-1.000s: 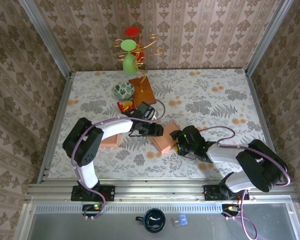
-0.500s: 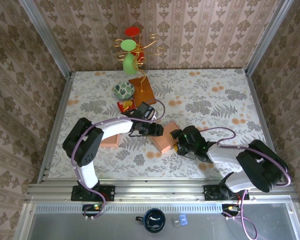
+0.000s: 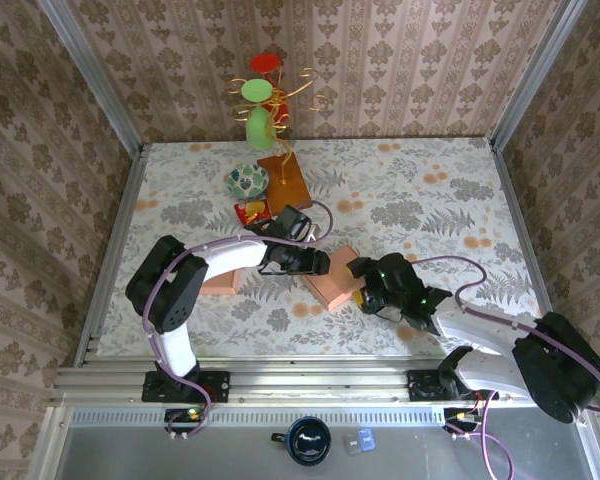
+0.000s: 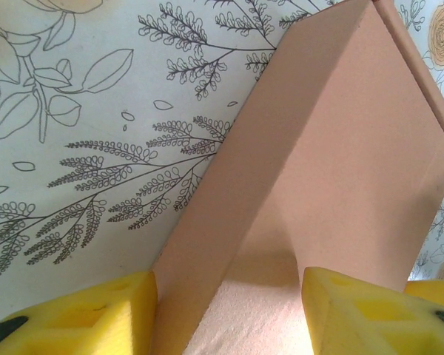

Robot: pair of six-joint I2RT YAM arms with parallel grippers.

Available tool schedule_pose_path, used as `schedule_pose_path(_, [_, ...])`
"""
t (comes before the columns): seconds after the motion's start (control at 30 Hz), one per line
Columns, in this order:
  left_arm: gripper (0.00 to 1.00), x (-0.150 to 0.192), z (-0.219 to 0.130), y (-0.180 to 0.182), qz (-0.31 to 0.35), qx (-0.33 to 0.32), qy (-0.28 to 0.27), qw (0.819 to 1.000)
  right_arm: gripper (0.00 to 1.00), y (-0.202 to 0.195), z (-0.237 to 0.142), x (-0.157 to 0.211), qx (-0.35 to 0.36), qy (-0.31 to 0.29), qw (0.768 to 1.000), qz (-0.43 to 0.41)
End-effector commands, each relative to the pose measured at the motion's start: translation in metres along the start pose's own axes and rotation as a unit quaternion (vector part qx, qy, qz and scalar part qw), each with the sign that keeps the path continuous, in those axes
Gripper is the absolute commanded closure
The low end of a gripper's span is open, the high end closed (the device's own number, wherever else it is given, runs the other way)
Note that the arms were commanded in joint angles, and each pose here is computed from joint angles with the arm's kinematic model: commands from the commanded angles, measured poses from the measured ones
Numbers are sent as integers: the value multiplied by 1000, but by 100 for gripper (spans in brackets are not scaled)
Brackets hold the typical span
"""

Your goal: Fold the paper box

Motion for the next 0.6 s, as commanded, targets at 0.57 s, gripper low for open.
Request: schedule_pose_path(0.57, [45, 8, 4, -9, 21, 0, 17, 1000, 44, 13, 34, 9, 8, 25, 1000, -11])
Point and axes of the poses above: each hand's point on the last joint's axis, 136 mm out from that joint toward the fingers, its own z axis out along the fingers, its own y axis along the line the jaws close on, x = y × z, the point moved 1 cm from there along -z, back along the fingers
